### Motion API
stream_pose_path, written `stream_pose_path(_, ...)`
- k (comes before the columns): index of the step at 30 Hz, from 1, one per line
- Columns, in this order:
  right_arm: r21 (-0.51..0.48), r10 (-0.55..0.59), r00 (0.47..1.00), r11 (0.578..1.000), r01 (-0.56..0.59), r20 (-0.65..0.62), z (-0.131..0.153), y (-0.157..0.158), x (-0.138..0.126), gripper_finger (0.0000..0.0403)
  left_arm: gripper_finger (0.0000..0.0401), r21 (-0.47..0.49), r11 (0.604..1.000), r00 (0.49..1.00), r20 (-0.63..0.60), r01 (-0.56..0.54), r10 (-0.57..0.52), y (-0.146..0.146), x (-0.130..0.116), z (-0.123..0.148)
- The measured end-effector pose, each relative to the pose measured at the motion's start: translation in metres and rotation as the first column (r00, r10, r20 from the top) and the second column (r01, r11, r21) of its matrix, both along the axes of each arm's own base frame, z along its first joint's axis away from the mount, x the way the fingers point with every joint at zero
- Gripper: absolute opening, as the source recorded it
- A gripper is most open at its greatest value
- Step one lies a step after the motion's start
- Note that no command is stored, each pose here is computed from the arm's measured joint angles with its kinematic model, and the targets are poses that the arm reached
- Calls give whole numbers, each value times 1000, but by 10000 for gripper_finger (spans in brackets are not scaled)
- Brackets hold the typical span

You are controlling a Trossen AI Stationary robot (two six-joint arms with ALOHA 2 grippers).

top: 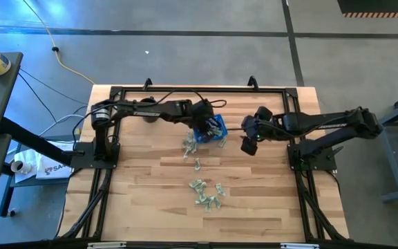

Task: Pick and place Stevia / Truvia into bins
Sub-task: Put the green stevia packet into the blue bin

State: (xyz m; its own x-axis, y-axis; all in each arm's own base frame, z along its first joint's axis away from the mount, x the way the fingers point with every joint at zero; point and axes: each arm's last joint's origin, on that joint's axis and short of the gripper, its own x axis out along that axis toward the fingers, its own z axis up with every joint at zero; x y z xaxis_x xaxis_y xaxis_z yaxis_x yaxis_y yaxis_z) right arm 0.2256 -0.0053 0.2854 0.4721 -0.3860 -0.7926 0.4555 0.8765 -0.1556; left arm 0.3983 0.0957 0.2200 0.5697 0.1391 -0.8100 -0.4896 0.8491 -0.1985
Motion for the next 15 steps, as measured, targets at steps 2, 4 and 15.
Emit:
stream_pose_path(2,0,33,999,999,-33,-24,-2,5,1,298,153,-11,1000,1000,-18,-21,21,0,-1,2)
stream_pose_path(4,11,100,993,995,-100,-62,-8,9,6,298,181,-14,1000,999,-35,-23,23,-1,-3,11)
stream_pose_path(15,120,492,839,870,-478,-232,-80,17,69,298,231,20,996,962,-259,92,-84,-35,-40,78)
